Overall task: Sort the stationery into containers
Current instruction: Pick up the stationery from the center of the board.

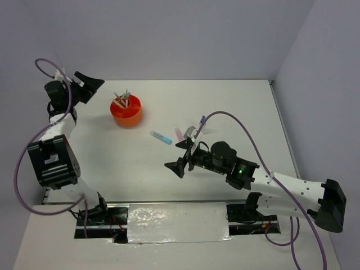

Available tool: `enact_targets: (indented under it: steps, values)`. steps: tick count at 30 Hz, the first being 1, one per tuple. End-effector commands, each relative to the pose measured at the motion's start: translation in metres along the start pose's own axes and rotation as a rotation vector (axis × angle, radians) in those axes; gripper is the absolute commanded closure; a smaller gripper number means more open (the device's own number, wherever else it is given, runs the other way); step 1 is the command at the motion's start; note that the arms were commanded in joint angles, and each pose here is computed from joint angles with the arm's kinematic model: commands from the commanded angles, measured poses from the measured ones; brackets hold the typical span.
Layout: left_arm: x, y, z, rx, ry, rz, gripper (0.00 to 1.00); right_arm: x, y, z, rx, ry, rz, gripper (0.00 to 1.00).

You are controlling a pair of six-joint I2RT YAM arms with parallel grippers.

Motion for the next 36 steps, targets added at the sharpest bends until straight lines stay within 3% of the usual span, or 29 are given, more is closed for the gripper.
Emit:
enact_targets:
  steps: [1,3,7,11,16,19,25,29,36]
  values:
    - [-0.063,-0.037,-0.036,-0.129,0.158,-0.013,0.01,-0.007,0.002,-0.017,-0.040,0.037,0.078,0.00]
    - [-0.087,-0.057,-0.042,-0.181,0.227,-0.070,0.01,-0.008,0.005,-0.018,-0.031,0.049,0.091,0.00]
    - [-0.117,-0.099,-0.044,-0.219,0.236,-0.269,0.01,-0.022,0.009,-0.015,0.002,0.123,0.218,0.00]
    - [-0.141,-0.150,-0.040,-0.339,0.284,-0.391,0.01,-0.040,0.010,-0.013,0.039,0.238,0.328,0.00]
    - [-0.153,-0.191,-0.001,-0.338,0.379,-0.354,0.01,-0.053,0.015,-0.017,0.097,0.270,0.353,0.00]
    - [-0.171,-0.213,0.037,-0.307,0.470,-0.194,0.01,-0.056,0.023,-0.009,0.185,0.213,0.312,0.00]
    - [-0.130,-0.227,0.078,-0.269,0.497,-0.282,0.01,-0.071,0.063,0.017,0.378,0.124,0.162,0.05]
    - [-0.092,-0.221,0.110,-0.174,0.494,-0.287,0.01,-0.094,0.092,0.037,0.494,0.116,0.178,0.22]
    - [-0.105,-0.224,0.129,-0.099,0.550,-0.226,0.01,-0.126,0.131,0.077,0.664,0.030,0.135,0.29]
Point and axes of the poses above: each gripper's point midway between its finger pads, its own y axis out along the fingers, its own x axis along the line the jaws close on, z = x × y, the point moved 8 cm from there along -y, back along the fingers, and after that the axes turned 5 degrees about -y, right-handed, at the moved point
